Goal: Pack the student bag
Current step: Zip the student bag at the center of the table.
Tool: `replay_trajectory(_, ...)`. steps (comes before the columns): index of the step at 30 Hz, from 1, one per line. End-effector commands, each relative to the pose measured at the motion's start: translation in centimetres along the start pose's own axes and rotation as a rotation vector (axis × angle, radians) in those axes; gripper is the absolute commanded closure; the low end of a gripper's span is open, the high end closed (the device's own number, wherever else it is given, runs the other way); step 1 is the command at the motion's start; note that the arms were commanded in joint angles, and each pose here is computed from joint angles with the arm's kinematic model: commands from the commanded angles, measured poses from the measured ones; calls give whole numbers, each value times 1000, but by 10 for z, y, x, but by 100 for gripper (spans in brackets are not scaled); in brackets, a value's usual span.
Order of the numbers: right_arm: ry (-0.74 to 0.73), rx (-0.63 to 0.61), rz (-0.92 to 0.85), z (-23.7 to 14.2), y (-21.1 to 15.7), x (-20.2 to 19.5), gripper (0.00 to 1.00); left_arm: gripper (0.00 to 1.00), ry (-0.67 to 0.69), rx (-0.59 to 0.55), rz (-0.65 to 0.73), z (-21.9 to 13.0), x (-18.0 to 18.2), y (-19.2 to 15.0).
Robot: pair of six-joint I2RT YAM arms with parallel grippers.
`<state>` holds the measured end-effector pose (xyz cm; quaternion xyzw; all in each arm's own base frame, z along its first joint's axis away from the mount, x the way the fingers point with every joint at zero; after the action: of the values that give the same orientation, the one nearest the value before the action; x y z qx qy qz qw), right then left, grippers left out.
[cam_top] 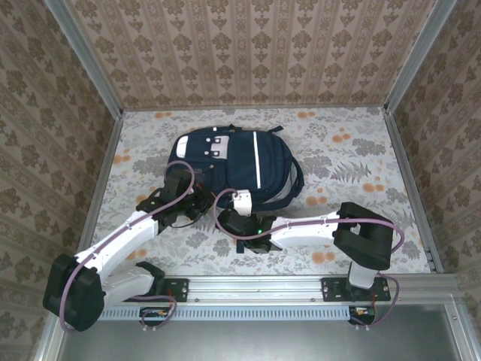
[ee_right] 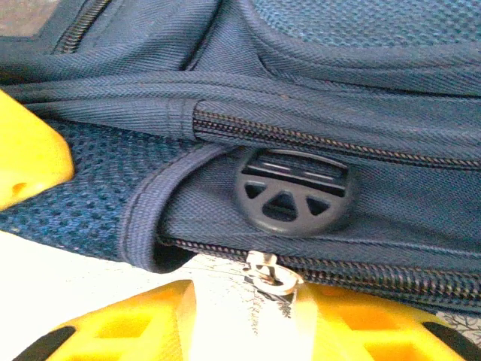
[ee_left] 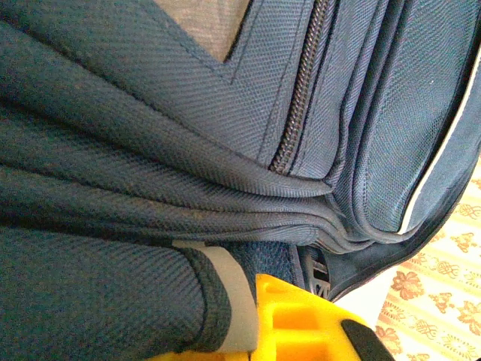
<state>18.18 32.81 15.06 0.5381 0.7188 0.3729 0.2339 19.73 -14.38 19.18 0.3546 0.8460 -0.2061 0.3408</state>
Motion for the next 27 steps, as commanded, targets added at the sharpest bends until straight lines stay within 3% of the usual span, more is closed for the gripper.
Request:
replay_trajectory(1, 26, -12, -4, -1, 4, 5, 62, 100, -126, -14, 13, -8, -24, 3)
replay_trajectory(10, -88, -13, -11, 14, 8, -1, 57, 100, -129, -11, 11, -10, -25, 3)
replay_trajectory(13, -92, -14, -13, 18, 11, -3, 66, 100, -129, -12, 10, -10, -24, 3)
replay_trajectory(15, -90, -7, -14, 20, 13, -5, 84, 100, -130, -14, 10, -9, -24, 3)
replay_trajectory(16, -83, -8, -12, 20, 14, -6, 88, 100, -129, -16, 10, -10, -24, 3)
replay_trajectory(23, -49, -6, 1, 6, 14, -15, 100, 100, -126, -30, 4, -10, -23, 9)
replay_trajectory(27, -24, -15, 37, -3, 9, -24, 100, 100, -117, -45, -1, -13, -21, 15)
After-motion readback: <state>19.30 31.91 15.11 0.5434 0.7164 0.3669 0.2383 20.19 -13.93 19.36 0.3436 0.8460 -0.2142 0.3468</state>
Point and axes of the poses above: each hand's point on the last joint's axis, 136 mm out from that joint toward the fingers, its own z axis out along the fingers, its own x axis along the line the jaws close on, y = z × x, the point moved 10 cm from there along -z, back along the fingers, and after that the axes turned 14 degrees about -z, right-handed, at the moved point
